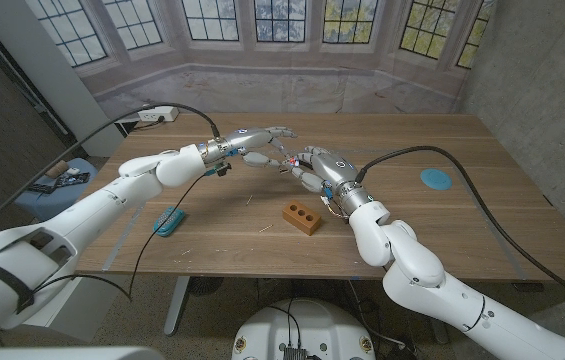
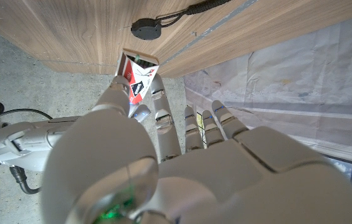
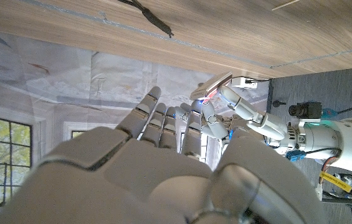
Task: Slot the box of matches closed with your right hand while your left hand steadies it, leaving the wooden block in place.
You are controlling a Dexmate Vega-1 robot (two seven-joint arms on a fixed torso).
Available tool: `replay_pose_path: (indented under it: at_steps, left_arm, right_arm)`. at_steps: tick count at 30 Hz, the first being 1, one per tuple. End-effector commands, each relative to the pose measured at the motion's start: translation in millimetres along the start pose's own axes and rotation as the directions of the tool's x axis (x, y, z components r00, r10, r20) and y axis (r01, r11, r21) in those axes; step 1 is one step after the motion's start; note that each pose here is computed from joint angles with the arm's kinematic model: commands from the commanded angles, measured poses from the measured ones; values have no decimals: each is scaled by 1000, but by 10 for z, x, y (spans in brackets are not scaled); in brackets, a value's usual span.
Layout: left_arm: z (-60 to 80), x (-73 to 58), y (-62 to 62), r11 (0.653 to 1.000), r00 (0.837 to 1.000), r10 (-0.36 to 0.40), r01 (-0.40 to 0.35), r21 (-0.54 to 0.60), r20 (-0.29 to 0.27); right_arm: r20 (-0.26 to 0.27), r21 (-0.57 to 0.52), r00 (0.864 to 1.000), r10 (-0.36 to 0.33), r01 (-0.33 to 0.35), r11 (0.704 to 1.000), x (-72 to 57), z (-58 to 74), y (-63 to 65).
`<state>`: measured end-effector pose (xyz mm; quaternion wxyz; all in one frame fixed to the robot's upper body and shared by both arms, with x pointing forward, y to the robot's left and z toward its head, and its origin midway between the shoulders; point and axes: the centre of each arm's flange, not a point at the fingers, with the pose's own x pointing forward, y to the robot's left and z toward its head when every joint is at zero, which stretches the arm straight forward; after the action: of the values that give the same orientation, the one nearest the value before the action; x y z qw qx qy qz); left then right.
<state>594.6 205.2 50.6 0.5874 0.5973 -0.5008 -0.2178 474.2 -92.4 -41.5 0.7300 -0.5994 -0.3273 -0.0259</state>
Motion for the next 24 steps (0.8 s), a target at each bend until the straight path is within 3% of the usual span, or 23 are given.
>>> replay_pose_path:
  at_steps: [1, 24]
  left_arm:
    - [41, -35, -2, 1000, 1000, 5, -5, 2, -3]
    - [88, -111, 2, 1000, 1000, 1, -1, 7, -7]
  right_arm:
    - [7, 6, 1000, -9, 9, 1000, -34, -7, -46]
    - [9, 53, 1000, -27, 27, 998, -42, -43, -151]
